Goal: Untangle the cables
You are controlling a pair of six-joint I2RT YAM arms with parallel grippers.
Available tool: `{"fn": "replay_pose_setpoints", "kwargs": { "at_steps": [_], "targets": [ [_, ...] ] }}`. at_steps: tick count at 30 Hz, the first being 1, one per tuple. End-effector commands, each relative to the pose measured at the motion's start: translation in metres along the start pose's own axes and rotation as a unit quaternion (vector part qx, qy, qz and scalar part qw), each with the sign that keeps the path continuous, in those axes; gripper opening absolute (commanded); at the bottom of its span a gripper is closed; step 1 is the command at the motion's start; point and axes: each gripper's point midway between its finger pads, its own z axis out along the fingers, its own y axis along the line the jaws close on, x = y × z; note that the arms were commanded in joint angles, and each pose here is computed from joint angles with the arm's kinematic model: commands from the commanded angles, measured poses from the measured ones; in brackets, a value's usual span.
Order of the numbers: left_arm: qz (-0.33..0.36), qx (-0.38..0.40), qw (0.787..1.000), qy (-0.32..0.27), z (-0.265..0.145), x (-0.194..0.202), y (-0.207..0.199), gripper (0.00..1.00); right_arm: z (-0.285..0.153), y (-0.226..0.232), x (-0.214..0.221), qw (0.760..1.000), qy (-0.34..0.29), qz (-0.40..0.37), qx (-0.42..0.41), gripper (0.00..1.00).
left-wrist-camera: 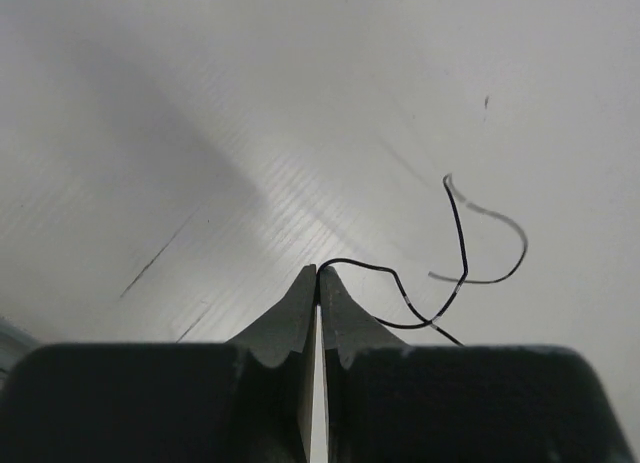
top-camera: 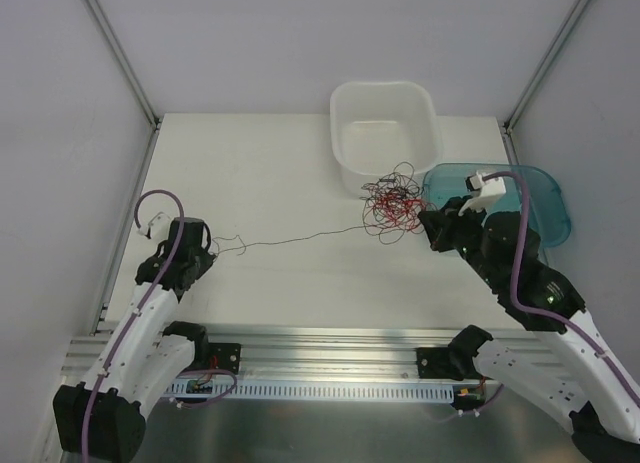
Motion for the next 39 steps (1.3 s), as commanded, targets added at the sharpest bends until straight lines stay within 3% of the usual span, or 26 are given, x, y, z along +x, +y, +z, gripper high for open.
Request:
{"fn": "replay_pose_setpoints", "kwargs": {
  "at_steps": [1, 6, 8, 10, 11, 12, 14, 16, 17, 18, 20, 21, 27, 30, 39],
  "targets": [
    [0.0, -0.001, 1.0, 0.024, 0.01, 0.015, 0.003, 0.0, -0.002, 0.009, 0.031, 0.998, 0.056, -0.009, -0.038, 0.0],
    [0.018, 0.011, 0.999, 0.04, 0.013, 0.028, 0.007, 0.04, 0.022, 0.013, 0.1, 0.989, 0.139, 0.026, -0.047, 0.02],
    [0.031, 0.041, 0.997, 0.053, 0.008, 0.032, -0.001, 0.2, 0.033, 0.022, 0.126, 0.982, 0.169, 0.042, -0.067, 0.04],
    [0.036, 0.076, 0.995, 0.059, 0.0, 0.032, -0.012, 0.38, 0.04, 0.022, 0.156, 0.976, 0.2, 0.063, -0.064, 0.15],
    [0.049, 0.104, 0.99, 0.077, -0.006, 0.038, -0.02, 0.53, 0.041, 0.021, 0.164, 0.974, 0.21, 0.066, -0.061, 0.23],
    [0.055, 0.123, 0.988, 0.079, -0.012, 0.036, -0.026, 0.59, 0.043, 0.02, 0.174, 0.971, 0.224, 0.065, -0.055, 0.33],
    [0.073, 0.181, 0.975, 0.106, -0.028, 0.043, -0.042, 0.72, 0.041, 0.016, 0.184, 0.968, 0.243, 0.056, -0.042, 0.41],
    [0.085, 0.23, 0.961, 0.126, -0.044, 0.046, -0.058, 0.78, 0.037, 0.011, 0.186, 0.968, 0.247, 0.044, -0.028, 0.51],
    [0.1, 0.269, 0.946, 0.151, -0.057, 0.054, -0.068, 0.85, 0.036, 0.011, 0.182, 0.969, 0.243, 0.044, -0.027, 0.54],
    [0.108, 0.291, 0.937, 0.159, -0.066, 0.054, -0.076, 0.87, 0.034, 0.01, 0.18, 0.969, 0.24, 0.044, -0.025, 0.61],
    [0.123, 0.324, 0.921, 0.177, -0.079, 0.059, -0.087, 0.92, 0.029, 0.006, 0.174, 0.972, 0.229, 0.05, -0.014, 0.64],
    [0.14, 0.353, 0.905, 0.189, -0.095, 0.065, -0.097, 0.94, 0.028, 0.003, 0.173, 0.973, 0.224, 0.054, -0.005, 0.65],
    [0.215, 0.431, 0.859, 0.173, -0.144, 0.078, -0.151, 0.95, 0.016, -0.038, 0.175, 0.974, 0.189, 0.08, 0.1, 0.65],
    [0.261, 0.464, 0.827, 0.18, -0.165, 0.099, -0.183, 0.94, 0.011, -0.045, 0.177, 0.973, 0.179, 0.095, 0.112, 0.65],
    [0.43, 0.424, 0.775, 0.186, -0.15, 0.191, -0.264, 0.9, 0.014, -0.043, 0.209, 0.962, 0.174, 0.178, 0.111, 0.66]
  ]
}}
